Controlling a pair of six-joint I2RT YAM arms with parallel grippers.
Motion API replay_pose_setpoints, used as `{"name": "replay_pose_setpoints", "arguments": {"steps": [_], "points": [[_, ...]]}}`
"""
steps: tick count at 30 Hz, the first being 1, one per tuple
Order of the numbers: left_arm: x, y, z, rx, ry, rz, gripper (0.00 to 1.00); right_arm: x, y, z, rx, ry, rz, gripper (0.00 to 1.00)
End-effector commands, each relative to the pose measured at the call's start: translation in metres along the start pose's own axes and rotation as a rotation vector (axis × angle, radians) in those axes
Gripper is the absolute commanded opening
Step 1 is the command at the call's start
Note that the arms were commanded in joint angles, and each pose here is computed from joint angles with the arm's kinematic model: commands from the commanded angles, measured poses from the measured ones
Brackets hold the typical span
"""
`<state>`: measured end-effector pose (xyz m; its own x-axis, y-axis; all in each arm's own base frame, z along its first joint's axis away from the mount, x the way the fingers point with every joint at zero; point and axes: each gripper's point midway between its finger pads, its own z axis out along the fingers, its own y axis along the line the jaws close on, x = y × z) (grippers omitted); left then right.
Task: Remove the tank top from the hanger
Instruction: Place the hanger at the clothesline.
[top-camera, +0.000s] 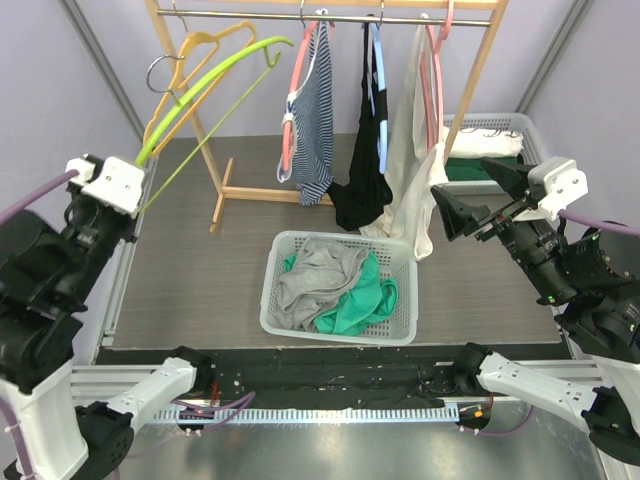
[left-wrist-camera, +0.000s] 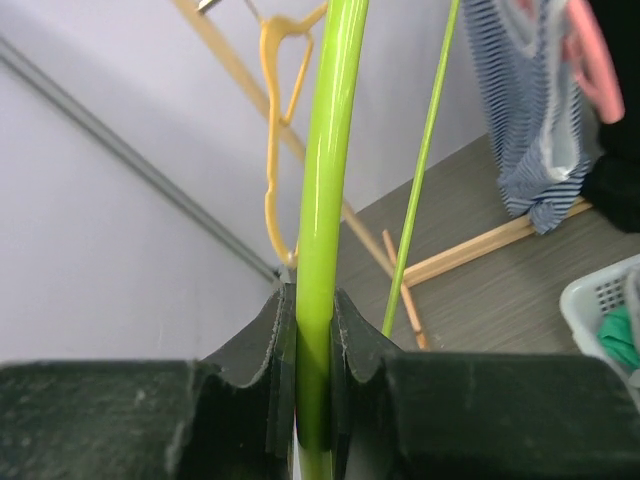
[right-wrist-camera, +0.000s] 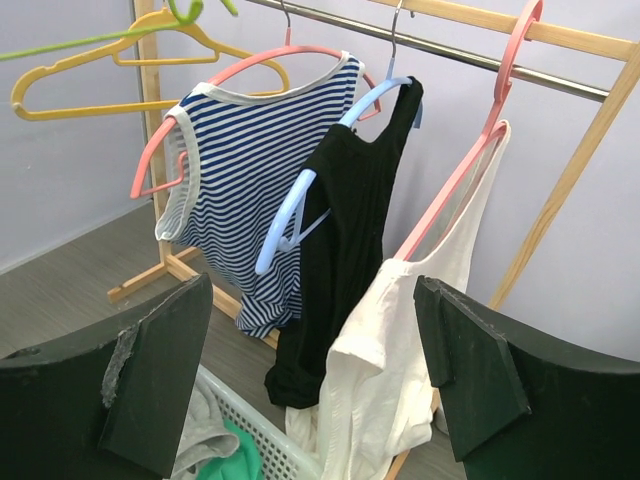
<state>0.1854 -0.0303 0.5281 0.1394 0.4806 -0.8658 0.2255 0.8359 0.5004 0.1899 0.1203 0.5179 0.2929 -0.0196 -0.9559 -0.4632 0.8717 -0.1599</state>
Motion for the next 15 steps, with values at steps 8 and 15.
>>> {"name": "replay_pose_setpoints", "arguments": {"steps": [8,15], "points": [[0.022,0.028,0.056,-0.169,0.165,0.027,0.00,-0.005,-0.002,0.003,0.023,-0.026,0.041,0.89],[0.035,0.035,0.105,-0.213,0.303,0.027,0.00,-0.005,-0.002,0.002,0.022,-0.023,0.036,0.88]]}}
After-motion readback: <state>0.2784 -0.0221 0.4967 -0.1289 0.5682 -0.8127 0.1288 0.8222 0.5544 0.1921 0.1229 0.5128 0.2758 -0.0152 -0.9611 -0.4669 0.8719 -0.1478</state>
